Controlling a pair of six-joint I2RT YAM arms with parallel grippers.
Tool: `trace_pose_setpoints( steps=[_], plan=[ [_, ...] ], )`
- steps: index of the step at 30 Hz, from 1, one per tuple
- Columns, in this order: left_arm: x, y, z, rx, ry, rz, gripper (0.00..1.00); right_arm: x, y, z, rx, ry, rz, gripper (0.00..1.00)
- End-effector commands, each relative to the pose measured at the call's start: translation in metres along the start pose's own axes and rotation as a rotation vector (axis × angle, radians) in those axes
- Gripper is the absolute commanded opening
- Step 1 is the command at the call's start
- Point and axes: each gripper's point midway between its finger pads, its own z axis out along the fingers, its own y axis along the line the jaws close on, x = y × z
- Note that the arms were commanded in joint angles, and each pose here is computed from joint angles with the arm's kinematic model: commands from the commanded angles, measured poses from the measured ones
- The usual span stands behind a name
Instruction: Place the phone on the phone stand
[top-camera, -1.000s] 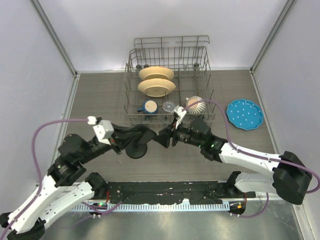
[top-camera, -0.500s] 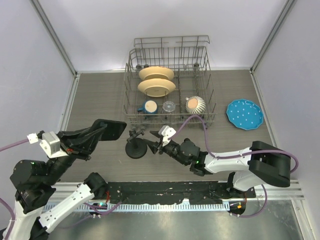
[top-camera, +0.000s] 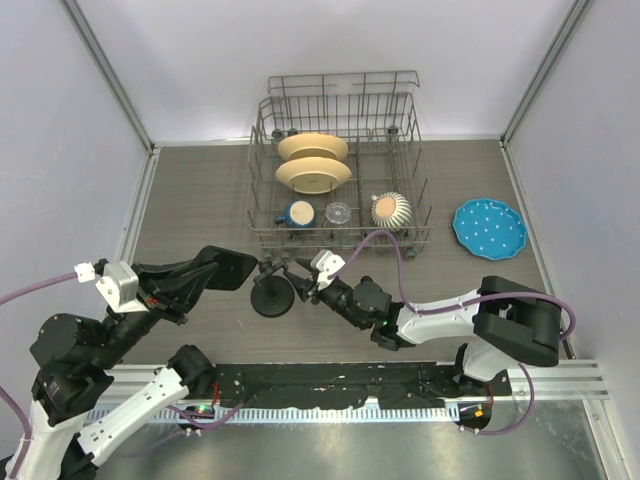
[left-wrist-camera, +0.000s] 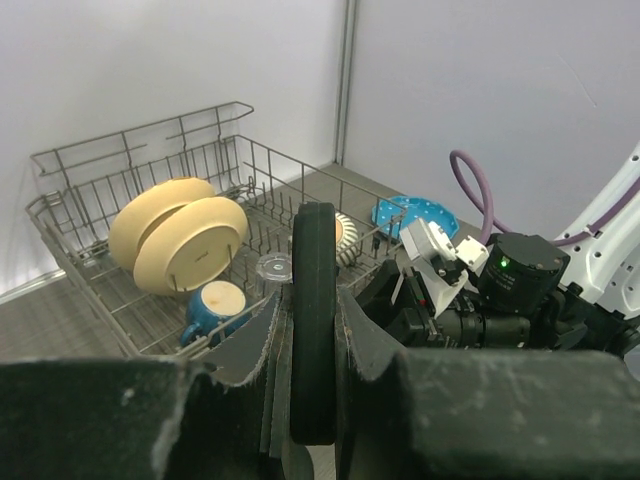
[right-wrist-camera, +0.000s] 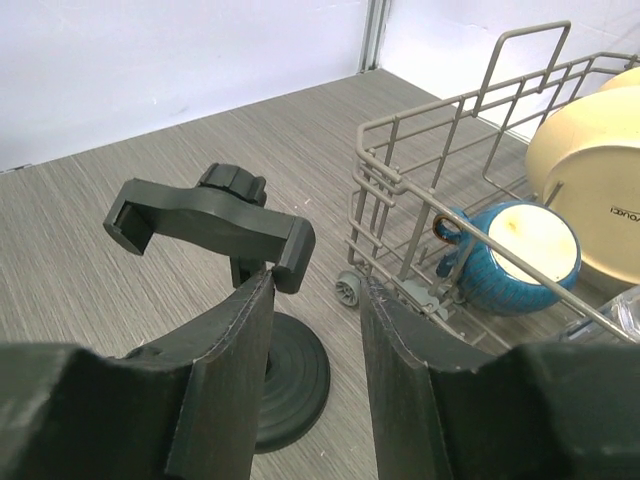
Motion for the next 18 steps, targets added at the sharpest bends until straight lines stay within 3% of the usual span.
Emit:
trace_pose_setpoints(
  steps=[1, 18],
  plan=[
    [-0.021, -0.007, 0.003, 0.035, -0.074, 0.000, 0.00, -0.040, -0.002, 0.013, 0.033, -0.128, 0.037, 0.45],
    [-0.019, -0.016, 0.006, 0.087, -0.058, -0.012, 0.00, -0.034, 0.001, 0.024, 0.019, -0.099, 0.034, 0.36]
  ],
)
